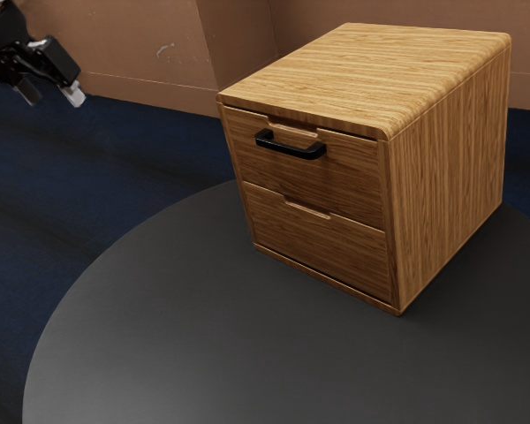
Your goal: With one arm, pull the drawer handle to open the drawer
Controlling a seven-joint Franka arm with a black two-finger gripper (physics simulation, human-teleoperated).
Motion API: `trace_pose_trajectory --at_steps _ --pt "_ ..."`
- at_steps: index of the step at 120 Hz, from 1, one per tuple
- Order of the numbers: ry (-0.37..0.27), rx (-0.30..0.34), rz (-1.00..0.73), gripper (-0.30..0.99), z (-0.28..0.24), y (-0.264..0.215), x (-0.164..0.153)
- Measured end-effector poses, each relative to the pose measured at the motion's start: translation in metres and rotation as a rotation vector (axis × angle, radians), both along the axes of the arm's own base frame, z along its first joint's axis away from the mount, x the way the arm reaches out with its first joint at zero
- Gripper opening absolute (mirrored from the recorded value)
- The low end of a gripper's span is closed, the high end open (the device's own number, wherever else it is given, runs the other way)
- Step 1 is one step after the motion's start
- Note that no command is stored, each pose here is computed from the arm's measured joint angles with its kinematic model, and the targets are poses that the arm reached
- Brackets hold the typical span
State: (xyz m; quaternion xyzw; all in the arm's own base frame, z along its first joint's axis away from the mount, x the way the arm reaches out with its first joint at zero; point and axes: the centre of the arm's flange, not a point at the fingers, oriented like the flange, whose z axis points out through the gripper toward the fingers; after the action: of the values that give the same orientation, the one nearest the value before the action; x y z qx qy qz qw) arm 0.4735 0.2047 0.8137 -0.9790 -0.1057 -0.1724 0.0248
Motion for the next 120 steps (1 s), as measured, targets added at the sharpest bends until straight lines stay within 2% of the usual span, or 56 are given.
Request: trace_pose_trajectory --at_steps 13,27,42,63,69,75,83,90,120 --pt "-0.019 0.010 0.001 0.67 0.018 -0.008 -0.013" --pt "0.021 0.000 -0.029 0.67 0.010 -0.014 -0.008" --pt "0.042 0.029 -0.201 0.67 -0.001 -0.022 0.008" --pt "0.126 0.040 -0.441 0.67 -0.026 -0.053 0.011" --pt "0.159 0.035 -0.515 0.67 -0.044 -0.070 0.013" --pt "0.185 0.036 -0.634 0.67 -0.065 -0.111 0.022" --pt "0.184 0.070 -0.809 0.67 -0.077 -0.177 0.031" --pt "0.178 0.106 -0.896 0.67 -0.083 -0.203 0.038" --pt "0.112 0.290 -1.021 0.67 -0.082 -0.202 0.065"
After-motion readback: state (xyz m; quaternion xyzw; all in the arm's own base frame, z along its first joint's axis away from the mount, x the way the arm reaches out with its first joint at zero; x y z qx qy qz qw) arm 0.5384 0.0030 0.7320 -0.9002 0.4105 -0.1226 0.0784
